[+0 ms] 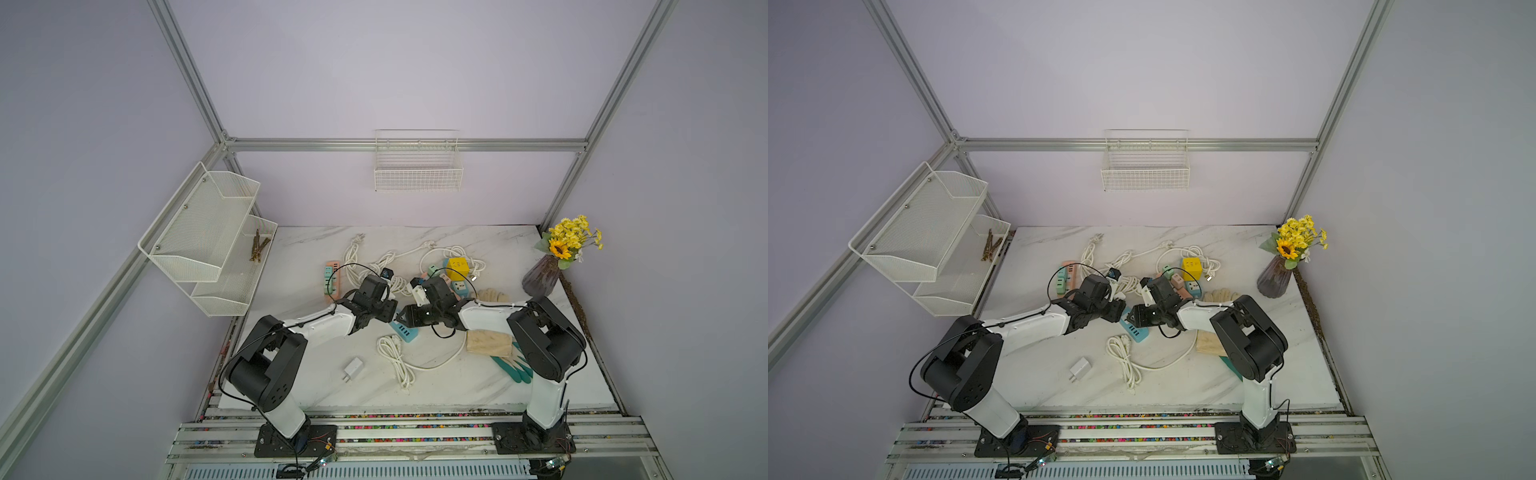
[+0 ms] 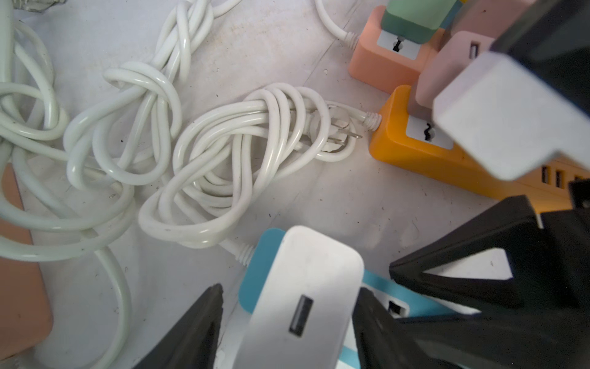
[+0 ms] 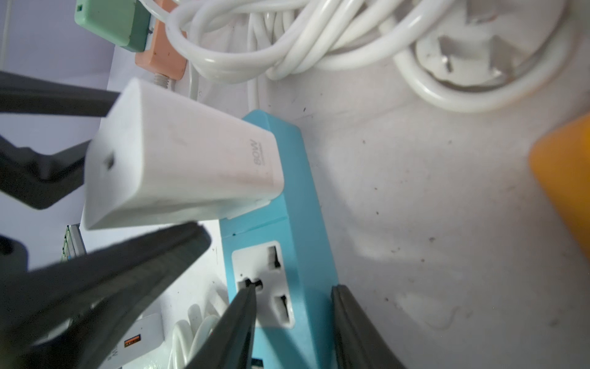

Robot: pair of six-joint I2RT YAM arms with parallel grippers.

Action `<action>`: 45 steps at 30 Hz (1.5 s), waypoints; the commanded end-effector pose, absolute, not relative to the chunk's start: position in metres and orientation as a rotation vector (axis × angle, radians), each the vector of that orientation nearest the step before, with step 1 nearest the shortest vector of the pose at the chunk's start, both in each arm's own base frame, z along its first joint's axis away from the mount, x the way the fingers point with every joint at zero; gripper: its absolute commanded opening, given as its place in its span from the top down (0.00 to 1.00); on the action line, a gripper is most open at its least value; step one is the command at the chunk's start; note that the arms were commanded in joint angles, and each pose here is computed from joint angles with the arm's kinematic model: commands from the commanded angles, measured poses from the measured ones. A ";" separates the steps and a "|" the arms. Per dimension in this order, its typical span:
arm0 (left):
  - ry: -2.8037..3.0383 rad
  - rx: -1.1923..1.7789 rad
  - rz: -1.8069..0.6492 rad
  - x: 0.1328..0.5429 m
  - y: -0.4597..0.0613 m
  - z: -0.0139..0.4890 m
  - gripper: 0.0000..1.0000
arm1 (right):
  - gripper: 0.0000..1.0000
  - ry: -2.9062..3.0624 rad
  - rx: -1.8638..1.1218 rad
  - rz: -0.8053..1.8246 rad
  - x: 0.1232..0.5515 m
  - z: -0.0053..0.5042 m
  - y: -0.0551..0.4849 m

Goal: Pull the plug off the socket
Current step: Remove the plug from the socket.

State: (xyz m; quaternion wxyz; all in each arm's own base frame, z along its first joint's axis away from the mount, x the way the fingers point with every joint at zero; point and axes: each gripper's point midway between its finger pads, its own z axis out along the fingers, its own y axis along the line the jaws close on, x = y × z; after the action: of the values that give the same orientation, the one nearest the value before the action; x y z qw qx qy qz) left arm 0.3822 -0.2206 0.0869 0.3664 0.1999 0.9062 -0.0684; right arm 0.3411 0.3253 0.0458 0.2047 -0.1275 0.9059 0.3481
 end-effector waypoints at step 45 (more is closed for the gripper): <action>2.278 0.361 -0.474 0.358 -0.226 0.136 0.68 | 0.63 2.723 -0.399 0.835 0.329 -0.006 0.321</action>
State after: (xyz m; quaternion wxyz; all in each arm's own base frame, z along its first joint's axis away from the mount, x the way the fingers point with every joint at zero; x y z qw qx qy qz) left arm 0.3520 -0.2027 0.0854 0.3434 0.1960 0.9170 -0.0536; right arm 0.3461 0.3428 0.0444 0.1882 -0.1571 0.9033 0.3521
